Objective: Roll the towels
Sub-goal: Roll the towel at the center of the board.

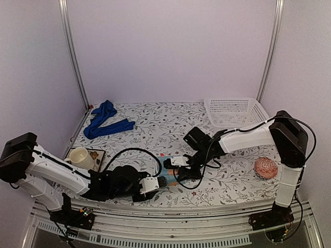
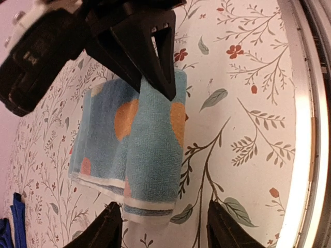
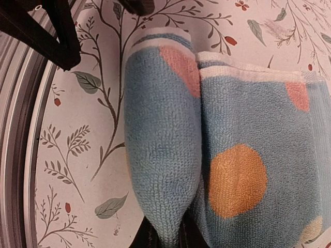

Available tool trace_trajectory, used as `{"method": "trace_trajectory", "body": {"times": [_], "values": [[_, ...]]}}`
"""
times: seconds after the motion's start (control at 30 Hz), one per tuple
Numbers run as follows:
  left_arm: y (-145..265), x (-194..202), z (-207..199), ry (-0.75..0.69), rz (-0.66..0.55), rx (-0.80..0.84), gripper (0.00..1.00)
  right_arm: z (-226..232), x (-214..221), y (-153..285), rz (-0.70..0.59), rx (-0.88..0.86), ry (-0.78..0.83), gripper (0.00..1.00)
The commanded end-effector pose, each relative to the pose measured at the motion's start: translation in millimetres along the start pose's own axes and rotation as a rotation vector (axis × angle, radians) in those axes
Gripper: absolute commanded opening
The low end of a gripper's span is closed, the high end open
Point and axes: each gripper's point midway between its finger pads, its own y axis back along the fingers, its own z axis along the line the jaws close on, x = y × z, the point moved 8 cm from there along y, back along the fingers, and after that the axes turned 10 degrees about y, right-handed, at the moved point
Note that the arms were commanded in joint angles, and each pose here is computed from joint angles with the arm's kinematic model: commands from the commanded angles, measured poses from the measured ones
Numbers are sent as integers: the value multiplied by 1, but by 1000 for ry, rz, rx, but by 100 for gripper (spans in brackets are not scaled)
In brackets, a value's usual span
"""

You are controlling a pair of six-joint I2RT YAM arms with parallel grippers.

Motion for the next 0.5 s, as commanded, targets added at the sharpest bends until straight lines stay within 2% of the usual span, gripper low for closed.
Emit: {"method": "trace_trajectory", "body": {"times": [0.0, 0.27, 0.47], "values": [[-6, -4, -6, -78, -35, -26, 56, 2, 15, -7, 44, -93, -91, 11], [-30, 3, -15, -174, 52, -38, 57, -6, 16, -8, 47, -116, -110, 11], [-36, 5, -14, -193, 64, -71, 57, -7, 17, -8, 45, -121, -114, 11]]}}
